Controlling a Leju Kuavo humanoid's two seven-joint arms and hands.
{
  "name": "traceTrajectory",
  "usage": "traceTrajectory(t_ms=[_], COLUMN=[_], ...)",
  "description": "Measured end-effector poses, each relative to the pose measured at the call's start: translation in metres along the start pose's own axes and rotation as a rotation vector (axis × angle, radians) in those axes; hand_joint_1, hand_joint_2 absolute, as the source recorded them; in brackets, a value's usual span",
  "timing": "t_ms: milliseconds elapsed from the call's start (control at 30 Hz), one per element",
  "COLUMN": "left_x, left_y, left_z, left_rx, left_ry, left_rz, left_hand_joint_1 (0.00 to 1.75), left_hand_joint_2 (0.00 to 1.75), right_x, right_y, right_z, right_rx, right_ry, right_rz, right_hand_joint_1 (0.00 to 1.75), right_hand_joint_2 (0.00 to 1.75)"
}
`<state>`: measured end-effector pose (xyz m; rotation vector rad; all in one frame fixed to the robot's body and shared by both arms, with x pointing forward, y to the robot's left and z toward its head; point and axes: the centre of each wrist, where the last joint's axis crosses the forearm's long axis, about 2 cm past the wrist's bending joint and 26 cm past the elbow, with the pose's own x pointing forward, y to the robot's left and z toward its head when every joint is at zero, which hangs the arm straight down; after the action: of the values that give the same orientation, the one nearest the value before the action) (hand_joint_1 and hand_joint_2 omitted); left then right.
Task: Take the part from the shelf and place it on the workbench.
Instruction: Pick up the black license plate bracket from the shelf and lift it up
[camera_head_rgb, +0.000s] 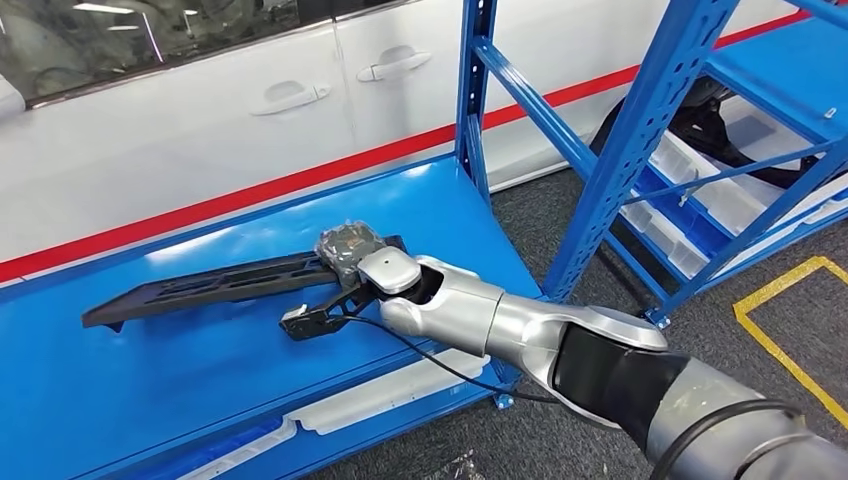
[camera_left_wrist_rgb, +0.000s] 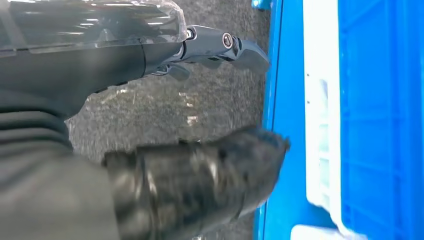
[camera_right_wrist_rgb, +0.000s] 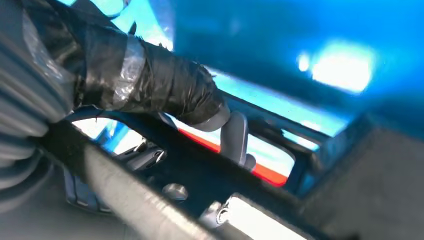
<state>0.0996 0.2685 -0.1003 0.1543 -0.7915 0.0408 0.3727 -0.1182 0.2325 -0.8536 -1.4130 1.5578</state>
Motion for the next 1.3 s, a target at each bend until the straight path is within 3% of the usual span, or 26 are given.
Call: traceTrajectory(t_ms=[200,433,733,933,1300], left_x=[-0.002,-0.005,-0.007,-0.013,-0.011], left_y=[0.001,0.0,-0.006,-0.005,-0.008], left_z=[0.001,0.003,0.006,0.01,0.01], left_rx=[0.027,0.034,0.047,0.103,0.112], left_ry=[0.022,0.03,0.051,0.146,0.178], left_rz=[-0.001,0.003,0.028,0.029,0.018], left_hand_joint_1=[0.0,0.0,0.0,0.0,0.0], left_hand_joint_2=[1.75,1.75,1.75,1.75,1.75], right_x=[0.01,0.01,0.011,0.013,0.02], right_y=[-0.012,-0.03,-0.056,-0.071,-0.08], right_z=[0.012,0.02,0.039,0.053,0.064], right_rx=[-0.193,-0.283,-0.468,-0.533,-0.433], right_ry=[-0.125,-0.171,-0.317,-0.44,-0.624], right_rz=[-0.35,-0.521,-1.065,-1.432,-1.524], right_hand_joint_1=[1.75,1.75,1.75,1.75,1.75], right_hand_joint_2=[1.75,1.75,1.75,1.75,1.75])
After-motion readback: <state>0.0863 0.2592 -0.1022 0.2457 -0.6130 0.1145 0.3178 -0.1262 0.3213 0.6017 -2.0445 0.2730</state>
